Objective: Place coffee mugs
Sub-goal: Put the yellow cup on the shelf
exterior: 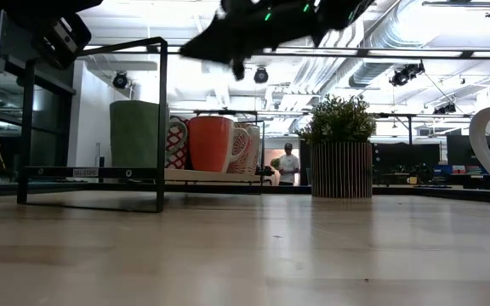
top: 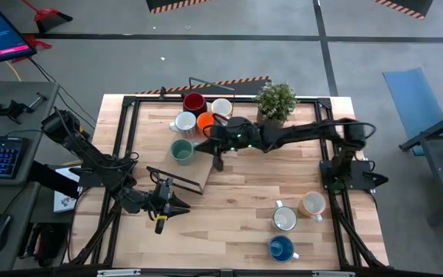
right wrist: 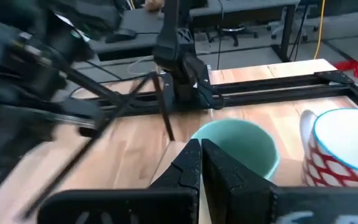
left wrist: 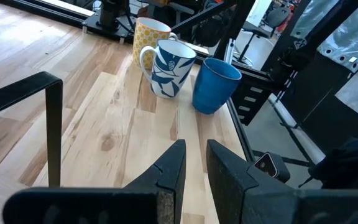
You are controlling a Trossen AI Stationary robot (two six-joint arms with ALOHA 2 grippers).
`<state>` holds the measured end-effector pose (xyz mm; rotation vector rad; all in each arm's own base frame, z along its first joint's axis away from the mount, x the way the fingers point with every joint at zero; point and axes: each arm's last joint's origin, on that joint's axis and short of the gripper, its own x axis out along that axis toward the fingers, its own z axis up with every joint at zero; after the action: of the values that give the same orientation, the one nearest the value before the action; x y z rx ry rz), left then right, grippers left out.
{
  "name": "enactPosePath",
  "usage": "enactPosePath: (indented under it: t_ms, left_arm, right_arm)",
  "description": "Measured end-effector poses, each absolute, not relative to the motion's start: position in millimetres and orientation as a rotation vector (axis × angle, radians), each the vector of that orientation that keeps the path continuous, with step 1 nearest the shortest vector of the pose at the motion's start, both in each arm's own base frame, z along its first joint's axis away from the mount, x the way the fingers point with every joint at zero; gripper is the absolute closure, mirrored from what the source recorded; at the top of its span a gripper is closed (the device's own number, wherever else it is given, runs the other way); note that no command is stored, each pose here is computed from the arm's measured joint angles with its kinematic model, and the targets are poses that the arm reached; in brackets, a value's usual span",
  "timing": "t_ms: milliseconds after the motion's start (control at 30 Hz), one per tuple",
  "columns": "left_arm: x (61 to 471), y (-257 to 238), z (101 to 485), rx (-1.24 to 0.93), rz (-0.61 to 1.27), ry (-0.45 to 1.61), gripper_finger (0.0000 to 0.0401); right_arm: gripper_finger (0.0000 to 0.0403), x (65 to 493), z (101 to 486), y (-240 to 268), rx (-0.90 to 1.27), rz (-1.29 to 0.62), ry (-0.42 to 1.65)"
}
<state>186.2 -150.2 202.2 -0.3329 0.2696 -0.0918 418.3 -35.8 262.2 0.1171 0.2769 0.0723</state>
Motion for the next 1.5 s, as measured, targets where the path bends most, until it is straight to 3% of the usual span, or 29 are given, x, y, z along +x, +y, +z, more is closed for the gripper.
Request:
enactPosePath:
  t_ms: [167, 500, 733, 967, 1233, 1367, 1500]
  left_arm:
    - [186.2, -150.2, 202.4, -0.361, -0.088, 0.270, 0.0347]
    - [186.6, -150.6, 204.1, -0.624, -0.061, 0.268, 0.0347]
    - [186.7, -151.0, 204.5, -0.870, -0.045, 0.284, 0.0347]
    - [186.6, -151.4, 204.8, -0.972, -0.038, 0.289, 0.0347]
    - [202.1, -166.9, 240.9, -0.750, -0.087, 0.248, 0.0351]
    - [207.6, -177.0, 251.7, -0.597, -0.058, 0.391, 0.0365]
    - [200.9, -185.4, 250.7, -0.605, -0.043, 0.535, 0.0378]
  right_arm:
    - [0.0403, 379.4, 298.4, -26.3, 0.135, 0.082, 0.414]
    - [0.0403, 302.4, 336.9, -12.9, 0.169, 0.080, 0.668]
    - [0.0403, 273.8, 339.4, 0.0, 0.186, 0.101, 0.818]
    - [0.0403, 256.9, 329.0, 12.7, 0.215, 0.041, 1.016]
    - [0.0403, 242.9, 321.6, 18.2, 0.337, -0.061, 1.181]
    - [0.0403, 234.7, 318.9, 33.2, 0.259, -0.069, 1.250]
    - [0.0403, 219.9, 316.2, 48.2, 0.174, -0.123, 1.353]
